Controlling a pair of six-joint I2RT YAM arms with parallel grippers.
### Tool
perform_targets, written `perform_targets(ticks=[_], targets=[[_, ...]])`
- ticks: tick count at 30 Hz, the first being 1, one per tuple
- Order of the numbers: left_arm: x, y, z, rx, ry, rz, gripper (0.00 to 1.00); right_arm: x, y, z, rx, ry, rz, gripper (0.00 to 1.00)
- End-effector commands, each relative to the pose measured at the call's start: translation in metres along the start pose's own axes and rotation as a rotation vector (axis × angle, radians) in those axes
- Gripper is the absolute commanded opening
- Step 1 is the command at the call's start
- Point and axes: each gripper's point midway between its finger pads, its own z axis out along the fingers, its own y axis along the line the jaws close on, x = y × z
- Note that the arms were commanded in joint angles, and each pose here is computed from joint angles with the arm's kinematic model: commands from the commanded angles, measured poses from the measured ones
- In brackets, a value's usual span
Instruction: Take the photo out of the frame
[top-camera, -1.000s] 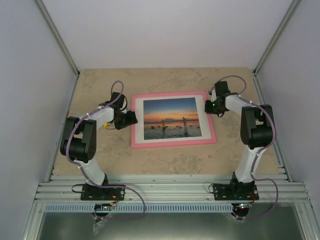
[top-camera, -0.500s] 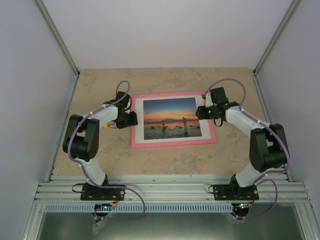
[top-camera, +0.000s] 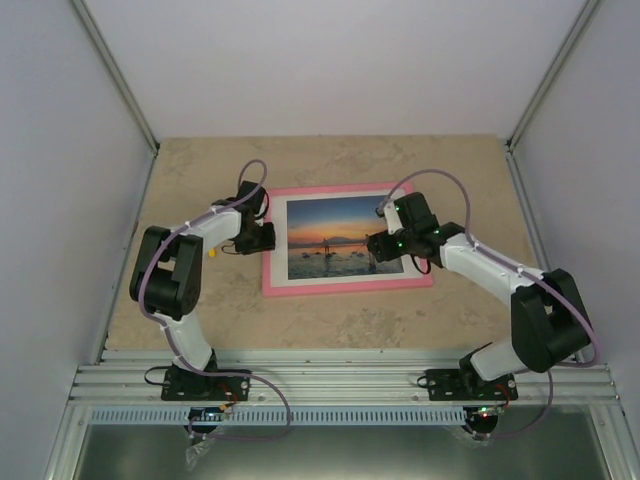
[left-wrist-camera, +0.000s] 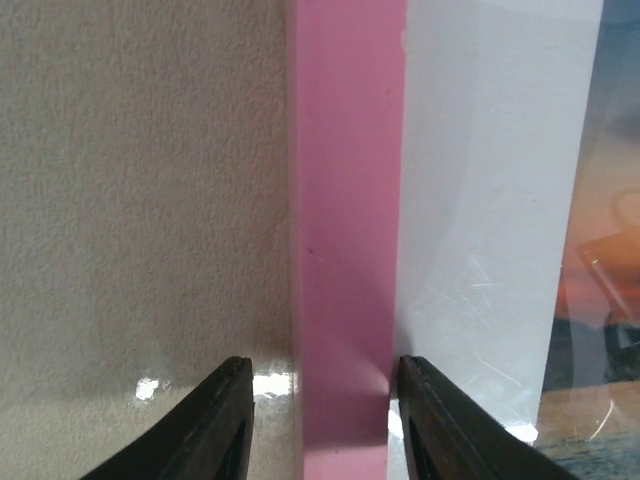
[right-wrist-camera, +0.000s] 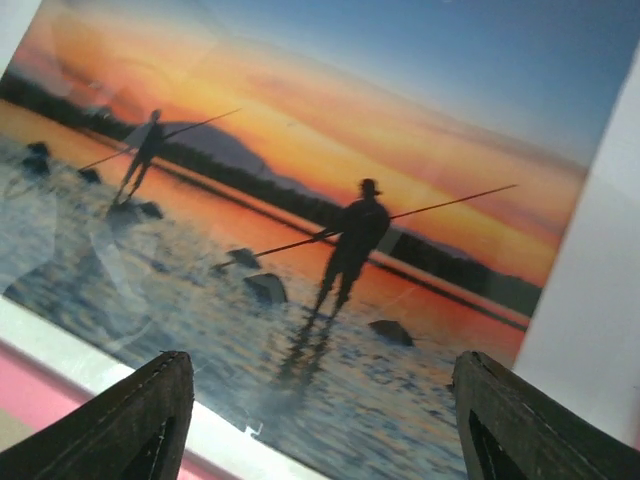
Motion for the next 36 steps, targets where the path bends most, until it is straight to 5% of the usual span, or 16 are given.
perform_targets(ticks=[1, 13, 25, 36], targets=[[0.003, -0.001, 0.005, -0.024, 0.021, 0.028, 0.40, 0.001, 0.021, -0.004, 0.013, -0.038, -0.152, 0.75], [-0.004, -0.008, -0.014, -0.005, -0.027, 0.034, 0.07, 0.028, 0.094, -0.003, -0.016, -0.038, -0.503, 0.87], [-0.022, -0.021, -0.059, 0.041, -0.118, 0.030, 0.00, 0.061, 0.150, 0.000, 0.151, -0.085, -0.898, 0.89], [-0.036, -0.029, -0.085, 0.059, -0.164, 0.030, 0.00, 0.071, 0.146, 0.022, 0.473, -0.160, -1.092, 0.88]])
